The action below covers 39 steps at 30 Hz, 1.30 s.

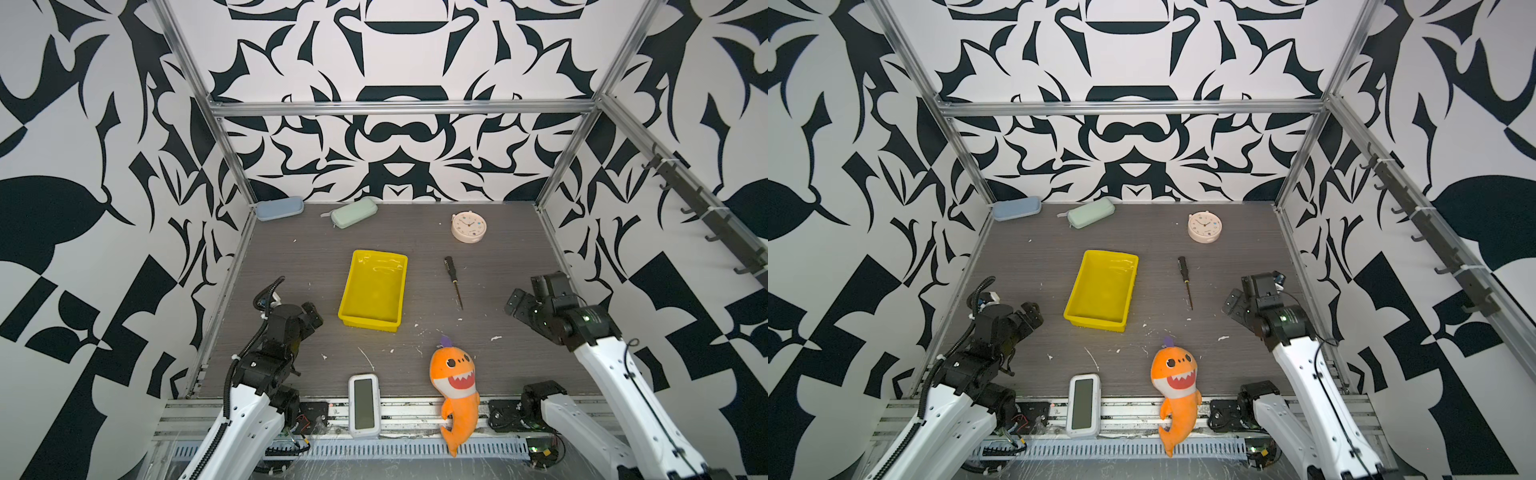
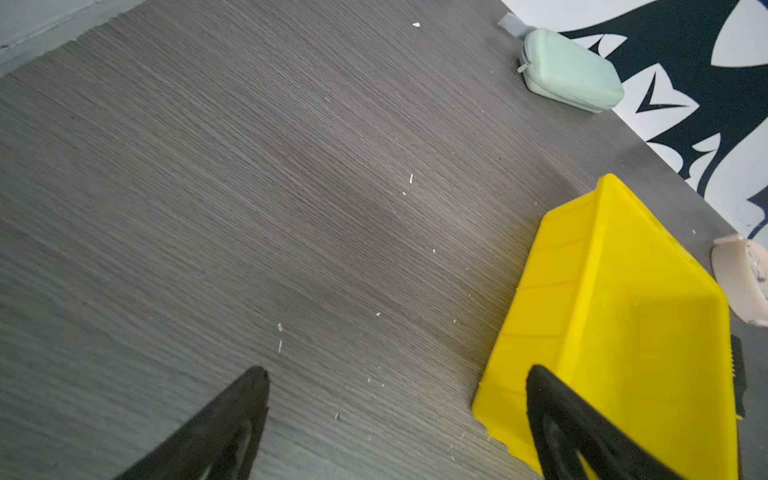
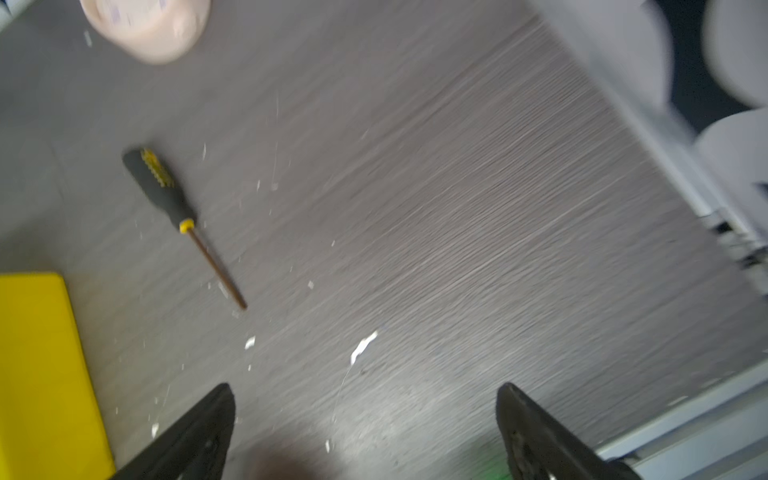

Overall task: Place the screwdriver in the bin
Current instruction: 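Move the right gripper over the black-and-yellow screwdriver while the left arm lifts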

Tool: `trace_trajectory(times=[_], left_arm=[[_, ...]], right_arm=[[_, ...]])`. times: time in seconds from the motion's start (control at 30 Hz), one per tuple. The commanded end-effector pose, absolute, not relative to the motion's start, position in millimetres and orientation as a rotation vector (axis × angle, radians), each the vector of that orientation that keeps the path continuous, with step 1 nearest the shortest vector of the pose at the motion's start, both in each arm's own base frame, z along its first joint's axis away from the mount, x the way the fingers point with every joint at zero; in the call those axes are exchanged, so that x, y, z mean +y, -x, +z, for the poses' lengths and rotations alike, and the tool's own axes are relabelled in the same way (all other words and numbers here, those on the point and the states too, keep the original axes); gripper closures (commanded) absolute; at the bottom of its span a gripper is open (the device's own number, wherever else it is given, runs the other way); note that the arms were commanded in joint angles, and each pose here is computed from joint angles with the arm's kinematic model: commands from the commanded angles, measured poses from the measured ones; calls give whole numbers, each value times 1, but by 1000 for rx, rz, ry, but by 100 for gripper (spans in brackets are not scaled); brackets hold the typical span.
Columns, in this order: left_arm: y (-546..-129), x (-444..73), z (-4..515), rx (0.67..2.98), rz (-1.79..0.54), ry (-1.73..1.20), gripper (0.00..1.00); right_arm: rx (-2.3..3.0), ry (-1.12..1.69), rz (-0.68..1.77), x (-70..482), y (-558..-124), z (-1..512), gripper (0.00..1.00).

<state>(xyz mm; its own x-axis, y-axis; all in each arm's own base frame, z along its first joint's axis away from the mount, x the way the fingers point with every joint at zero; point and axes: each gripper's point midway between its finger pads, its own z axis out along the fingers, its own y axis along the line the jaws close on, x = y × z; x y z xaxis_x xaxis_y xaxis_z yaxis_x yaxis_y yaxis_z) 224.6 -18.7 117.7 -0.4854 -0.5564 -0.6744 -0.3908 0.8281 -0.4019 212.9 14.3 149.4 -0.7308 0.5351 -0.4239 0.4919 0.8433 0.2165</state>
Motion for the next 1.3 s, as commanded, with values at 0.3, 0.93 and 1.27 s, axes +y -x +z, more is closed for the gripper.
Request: trace_trajectory(times=[0.3,0.93,1.27], left_arm=[[-219,-6,122,2084,-222,801,1],[-215,9,117,2069,-121,852,1],[-220,-1,116,2071,-179,791,5]], right_arm=[[2537,-425,382,103,-306,182,3],[2764,-240,295,144,-444,119,6],[2861,-221,210,135,-452,78,19]])
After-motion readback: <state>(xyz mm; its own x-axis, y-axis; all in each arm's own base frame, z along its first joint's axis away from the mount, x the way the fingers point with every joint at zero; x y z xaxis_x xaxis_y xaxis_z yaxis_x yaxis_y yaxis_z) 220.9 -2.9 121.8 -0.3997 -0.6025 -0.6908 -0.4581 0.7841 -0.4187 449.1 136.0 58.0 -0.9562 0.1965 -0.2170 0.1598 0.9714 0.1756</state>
